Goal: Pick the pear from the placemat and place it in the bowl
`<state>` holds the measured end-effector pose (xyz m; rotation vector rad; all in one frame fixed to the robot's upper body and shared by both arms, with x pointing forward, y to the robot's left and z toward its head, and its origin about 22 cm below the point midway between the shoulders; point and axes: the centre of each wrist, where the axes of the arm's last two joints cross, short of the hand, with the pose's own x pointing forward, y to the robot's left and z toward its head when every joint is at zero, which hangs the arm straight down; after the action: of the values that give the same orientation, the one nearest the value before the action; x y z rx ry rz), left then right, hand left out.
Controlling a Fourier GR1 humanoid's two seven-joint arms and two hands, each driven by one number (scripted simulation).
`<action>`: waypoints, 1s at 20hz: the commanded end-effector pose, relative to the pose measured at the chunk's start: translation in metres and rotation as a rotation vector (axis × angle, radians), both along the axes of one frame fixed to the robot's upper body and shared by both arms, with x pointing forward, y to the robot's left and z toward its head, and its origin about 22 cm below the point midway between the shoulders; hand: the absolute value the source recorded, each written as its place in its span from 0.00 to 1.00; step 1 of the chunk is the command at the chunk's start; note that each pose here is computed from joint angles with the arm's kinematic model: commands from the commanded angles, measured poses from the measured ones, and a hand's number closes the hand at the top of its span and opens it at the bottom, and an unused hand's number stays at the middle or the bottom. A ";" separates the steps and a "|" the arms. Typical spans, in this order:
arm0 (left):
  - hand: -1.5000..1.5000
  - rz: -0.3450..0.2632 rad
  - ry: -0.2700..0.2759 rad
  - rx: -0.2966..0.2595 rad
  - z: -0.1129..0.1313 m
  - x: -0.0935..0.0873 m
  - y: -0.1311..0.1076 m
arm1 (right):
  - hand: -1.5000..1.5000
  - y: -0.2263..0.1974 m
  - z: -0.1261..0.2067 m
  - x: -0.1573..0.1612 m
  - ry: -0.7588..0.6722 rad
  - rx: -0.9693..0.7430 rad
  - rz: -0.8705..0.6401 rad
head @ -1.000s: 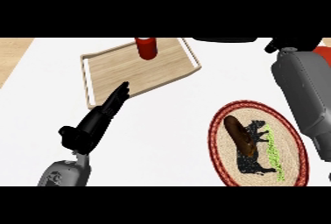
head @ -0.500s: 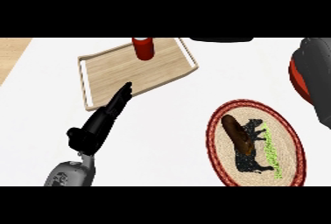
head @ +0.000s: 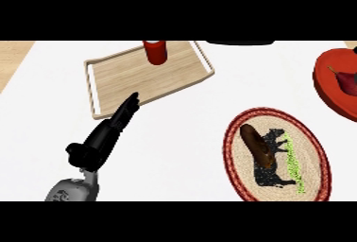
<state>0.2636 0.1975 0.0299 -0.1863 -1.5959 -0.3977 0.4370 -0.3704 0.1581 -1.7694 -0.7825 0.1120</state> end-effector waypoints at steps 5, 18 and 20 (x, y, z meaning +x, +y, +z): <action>0.50 -0.008 -0.006 0.004 0.011 0.006 -0.003 | 1.00 -0.047 -0.032 -0.024 0.159 0.209 -0.047; 0.50 -0.002 -0.005 0.009 0.010 0.011 0.001 | 0.00 -0.090 -0.027 -0.048 -0.066 0.352 0.093; 0.50 -0.018 -0.016 0.010 0.017 0.003 0.009 | 0.00 -0.100 -0.021 -0.055 -0.176 0.341 0.062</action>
<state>0.2691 0.1992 0.0380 -0.1905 -1.6055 -0.4108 0.3875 -0.4626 0.1336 -1.3988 -0.8528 -0.0255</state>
